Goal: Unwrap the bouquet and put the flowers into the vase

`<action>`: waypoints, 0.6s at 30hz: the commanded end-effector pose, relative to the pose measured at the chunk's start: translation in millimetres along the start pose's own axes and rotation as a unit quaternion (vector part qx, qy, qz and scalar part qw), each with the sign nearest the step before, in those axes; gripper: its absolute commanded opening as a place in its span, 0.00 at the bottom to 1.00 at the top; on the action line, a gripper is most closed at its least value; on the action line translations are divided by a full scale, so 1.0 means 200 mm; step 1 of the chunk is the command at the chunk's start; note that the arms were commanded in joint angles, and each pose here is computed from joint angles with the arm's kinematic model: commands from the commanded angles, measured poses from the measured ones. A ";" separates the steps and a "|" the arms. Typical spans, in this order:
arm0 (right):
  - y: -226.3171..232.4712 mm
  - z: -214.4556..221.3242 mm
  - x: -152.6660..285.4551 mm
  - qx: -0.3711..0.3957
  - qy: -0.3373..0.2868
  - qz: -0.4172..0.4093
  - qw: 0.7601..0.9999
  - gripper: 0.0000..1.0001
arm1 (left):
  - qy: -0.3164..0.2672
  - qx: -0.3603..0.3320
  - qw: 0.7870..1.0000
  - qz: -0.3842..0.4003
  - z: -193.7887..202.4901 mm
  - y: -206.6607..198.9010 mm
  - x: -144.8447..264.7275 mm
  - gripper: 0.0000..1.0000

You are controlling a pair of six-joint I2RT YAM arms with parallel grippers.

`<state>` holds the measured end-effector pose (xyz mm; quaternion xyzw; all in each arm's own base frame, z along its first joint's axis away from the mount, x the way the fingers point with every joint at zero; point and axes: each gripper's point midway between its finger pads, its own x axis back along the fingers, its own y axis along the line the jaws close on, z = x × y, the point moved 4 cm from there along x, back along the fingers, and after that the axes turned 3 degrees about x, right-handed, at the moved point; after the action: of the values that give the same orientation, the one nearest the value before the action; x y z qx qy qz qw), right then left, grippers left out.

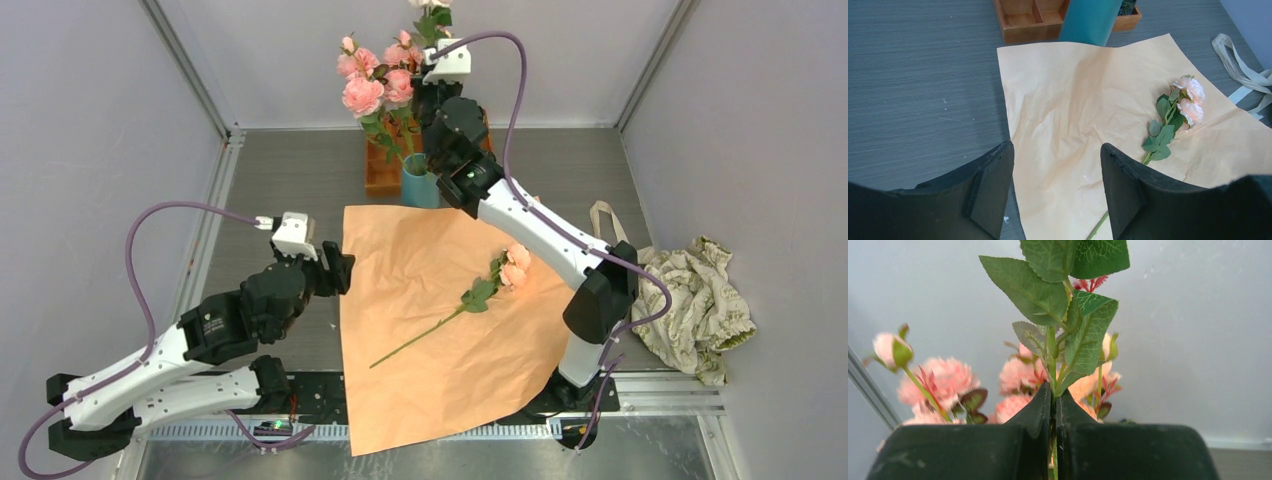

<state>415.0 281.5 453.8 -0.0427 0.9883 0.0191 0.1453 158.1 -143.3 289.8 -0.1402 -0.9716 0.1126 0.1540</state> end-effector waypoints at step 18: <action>0.06 -0.07 -0.09 -0.033 -0.101 0.019 0.994 0.01 | -0.015 0.038 0.999 -0.003 -0.05 0.04 0.06 0.64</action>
<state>425.4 289.4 486.2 -0.0287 0.9718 0.0478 0.2290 153.4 -133.8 289.2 -0.1330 -0.9705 0.1250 0.1575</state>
